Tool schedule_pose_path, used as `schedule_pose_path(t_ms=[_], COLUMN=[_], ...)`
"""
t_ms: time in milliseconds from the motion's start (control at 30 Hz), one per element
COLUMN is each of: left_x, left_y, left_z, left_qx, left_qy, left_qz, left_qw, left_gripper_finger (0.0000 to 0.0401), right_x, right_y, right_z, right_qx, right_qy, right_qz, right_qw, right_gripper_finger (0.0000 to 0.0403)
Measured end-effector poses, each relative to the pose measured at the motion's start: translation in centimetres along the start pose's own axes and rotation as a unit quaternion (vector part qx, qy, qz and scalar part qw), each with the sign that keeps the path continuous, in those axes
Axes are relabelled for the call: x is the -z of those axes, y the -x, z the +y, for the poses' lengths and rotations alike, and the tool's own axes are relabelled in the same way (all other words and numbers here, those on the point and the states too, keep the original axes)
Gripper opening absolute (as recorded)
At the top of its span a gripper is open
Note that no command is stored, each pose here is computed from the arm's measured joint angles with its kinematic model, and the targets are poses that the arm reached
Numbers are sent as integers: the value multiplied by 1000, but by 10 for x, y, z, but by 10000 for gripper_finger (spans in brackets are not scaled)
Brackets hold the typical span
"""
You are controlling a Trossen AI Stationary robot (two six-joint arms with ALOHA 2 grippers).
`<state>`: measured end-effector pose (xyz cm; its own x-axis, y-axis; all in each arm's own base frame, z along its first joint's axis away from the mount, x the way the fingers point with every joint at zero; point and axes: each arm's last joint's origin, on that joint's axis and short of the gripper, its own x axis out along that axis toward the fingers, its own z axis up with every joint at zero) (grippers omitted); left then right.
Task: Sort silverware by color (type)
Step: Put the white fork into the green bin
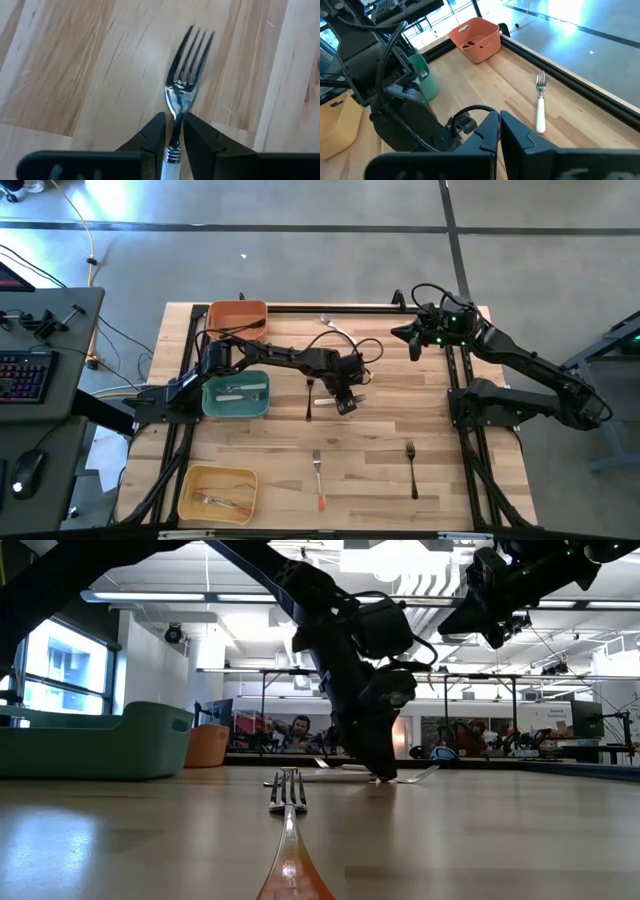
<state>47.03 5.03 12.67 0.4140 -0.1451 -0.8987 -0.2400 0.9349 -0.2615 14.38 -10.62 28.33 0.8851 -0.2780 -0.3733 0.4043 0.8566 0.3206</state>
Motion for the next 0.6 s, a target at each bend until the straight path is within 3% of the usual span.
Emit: schedule_pose_path(t_ms=[133, 600], left_x=[0, 0], left_y=[-1, -1], left_z=[0, -1], left_qx=[3, 7], left_qy=[-8, -36], left_qz=[1, 1], left_qw=[1000, 999], left_gripper_finger=[55, 115], right_x=[0, 0], right_y=[0, 0], right_z=[0, 0], right_qx=[0, 0], right_qy=[0, -4], right_qz=[0, 0], right_qw=[1000, 1000], right_gripper_finger=[0, 0])
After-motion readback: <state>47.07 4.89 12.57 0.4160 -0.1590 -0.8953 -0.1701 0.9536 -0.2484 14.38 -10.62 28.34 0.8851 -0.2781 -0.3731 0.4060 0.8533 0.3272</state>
